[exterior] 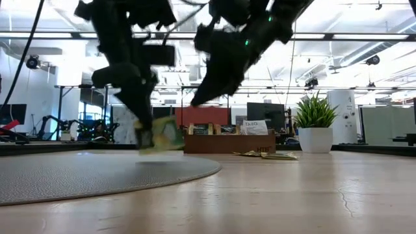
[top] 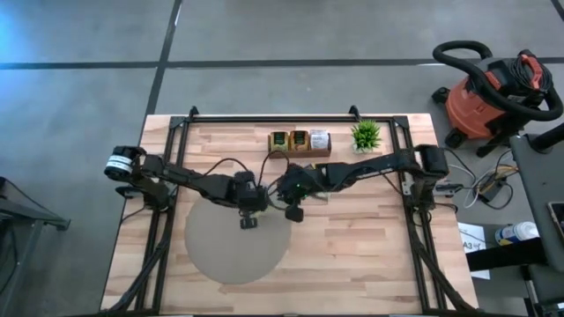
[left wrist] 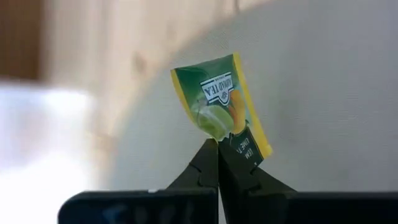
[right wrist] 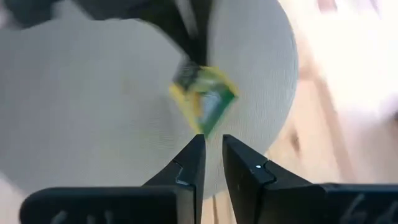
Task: Pick & Place Tea
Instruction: Put the yellow tea sachet into the left compartment of the wooden organizer
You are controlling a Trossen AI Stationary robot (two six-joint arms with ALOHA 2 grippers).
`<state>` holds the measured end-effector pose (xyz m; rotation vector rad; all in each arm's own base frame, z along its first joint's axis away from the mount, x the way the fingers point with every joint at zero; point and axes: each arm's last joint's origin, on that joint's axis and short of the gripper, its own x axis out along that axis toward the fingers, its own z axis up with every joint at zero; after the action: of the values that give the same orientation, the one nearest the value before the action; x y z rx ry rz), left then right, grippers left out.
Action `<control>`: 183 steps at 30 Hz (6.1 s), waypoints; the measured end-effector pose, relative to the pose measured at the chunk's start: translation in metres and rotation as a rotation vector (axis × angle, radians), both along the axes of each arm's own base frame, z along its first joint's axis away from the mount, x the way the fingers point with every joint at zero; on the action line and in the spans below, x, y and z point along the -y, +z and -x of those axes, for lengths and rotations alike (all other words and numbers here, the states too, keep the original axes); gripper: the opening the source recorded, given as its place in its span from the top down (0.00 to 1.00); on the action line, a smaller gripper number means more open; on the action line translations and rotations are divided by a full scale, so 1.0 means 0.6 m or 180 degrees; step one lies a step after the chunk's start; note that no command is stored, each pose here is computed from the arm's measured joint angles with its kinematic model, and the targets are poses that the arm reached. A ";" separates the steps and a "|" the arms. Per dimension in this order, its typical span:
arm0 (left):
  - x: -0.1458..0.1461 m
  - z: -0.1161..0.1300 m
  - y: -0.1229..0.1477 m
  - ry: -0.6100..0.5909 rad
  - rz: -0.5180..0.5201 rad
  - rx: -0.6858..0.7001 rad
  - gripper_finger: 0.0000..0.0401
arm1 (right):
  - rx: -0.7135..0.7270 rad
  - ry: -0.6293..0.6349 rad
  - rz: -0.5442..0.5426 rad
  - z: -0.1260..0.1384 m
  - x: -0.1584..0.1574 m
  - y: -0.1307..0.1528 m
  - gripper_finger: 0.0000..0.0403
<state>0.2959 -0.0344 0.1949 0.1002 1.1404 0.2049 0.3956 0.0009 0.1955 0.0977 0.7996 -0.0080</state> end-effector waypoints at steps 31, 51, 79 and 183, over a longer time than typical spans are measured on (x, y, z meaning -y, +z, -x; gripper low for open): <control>0.018 -0.036 0.093 -0.0962 -0.1224 0.0329 1.00 | -0.0103 0.0275 0.0530 -0.001 0.003 0.068 0.59; 0.015 -0.027 0.112 -0.0382 -0.0999 0.0643 0.95 | -0.0239 0.0236 0.0491 0.003 0.012 0.061 0.97; -0.042 0.197 0.118 0.2200 0.0846 0.4306 0.83 | 0.2426 -0.1812 -0.1153 0.049 0.117 0.140 0.97; -0.366 0.073 0.065 0.0036 0.0420 0.2911 1.00 | -0.0180 -0.1273 0.0332 0.086 0.228 0.221 0.57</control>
<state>0.2521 0.1853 0.2340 -0.1133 0.2407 0.1562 0.3440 -0.1359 0.3281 0.1578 0.8238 -0.4318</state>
